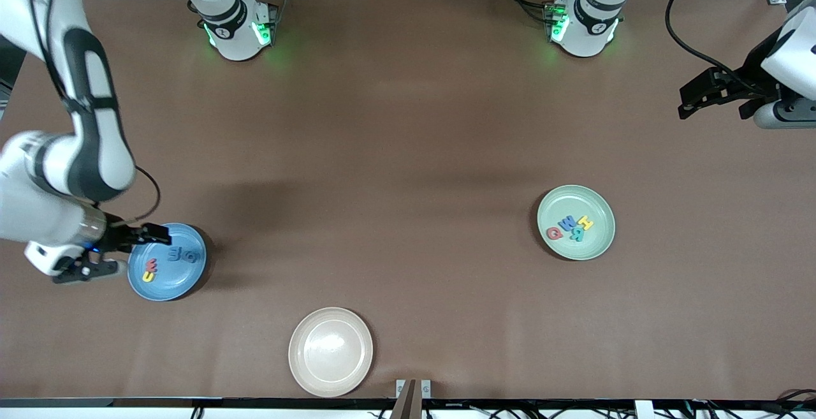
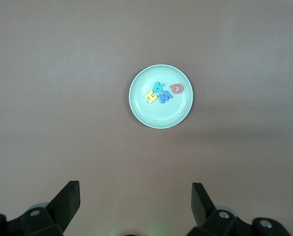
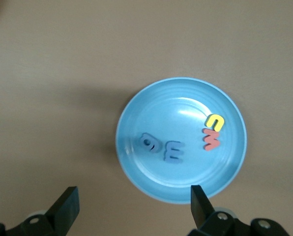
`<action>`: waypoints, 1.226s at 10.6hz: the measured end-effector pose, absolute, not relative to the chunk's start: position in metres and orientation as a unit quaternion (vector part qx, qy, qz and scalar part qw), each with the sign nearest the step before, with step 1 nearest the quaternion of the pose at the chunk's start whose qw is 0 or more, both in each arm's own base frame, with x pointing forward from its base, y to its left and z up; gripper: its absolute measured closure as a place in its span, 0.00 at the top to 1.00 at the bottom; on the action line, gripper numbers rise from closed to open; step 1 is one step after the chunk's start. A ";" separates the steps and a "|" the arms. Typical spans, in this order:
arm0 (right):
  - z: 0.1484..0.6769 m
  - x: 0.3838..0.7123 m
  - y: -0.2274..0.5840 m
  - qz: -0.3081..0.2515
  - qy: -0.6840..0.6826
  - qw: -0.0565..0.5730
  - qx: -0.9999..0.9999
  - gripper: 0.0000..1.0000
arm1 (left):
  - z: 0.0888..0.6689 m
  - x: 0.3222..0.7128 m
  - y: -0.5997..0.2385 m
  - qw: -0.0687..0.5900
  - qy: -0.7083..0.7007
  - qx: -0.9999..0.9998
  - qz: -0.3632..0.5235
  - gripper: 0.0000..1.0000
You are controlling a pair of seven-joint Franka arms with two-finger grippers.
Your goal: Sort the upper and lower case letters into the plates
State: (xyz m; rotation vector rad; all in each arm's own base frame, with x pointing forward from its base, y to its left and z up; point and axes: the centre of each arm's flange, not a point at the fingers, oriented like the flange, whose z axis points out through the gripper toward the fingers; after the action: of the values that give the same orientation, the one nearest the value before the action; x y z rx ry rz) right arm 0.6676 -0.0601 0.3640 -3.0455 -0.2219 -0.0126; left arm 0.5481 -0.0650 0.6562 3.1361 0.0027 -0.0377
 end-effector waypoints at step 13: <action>0.604 0.556 -0.025 -0.006 -0.095 0.014 -0.995 1.00 | 0.649 0.551 -0.062 0.003 0.004 1.000 -0.018 1.00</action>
State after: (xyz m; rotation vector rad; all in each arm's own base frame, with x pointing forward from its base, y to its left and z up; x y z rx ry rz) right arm 0.5556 -0.0253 0.6037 -3.1001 -0.2965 -0.0187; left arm 0.5506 -0.0617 0.6492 3.1360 0.0127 -0.0549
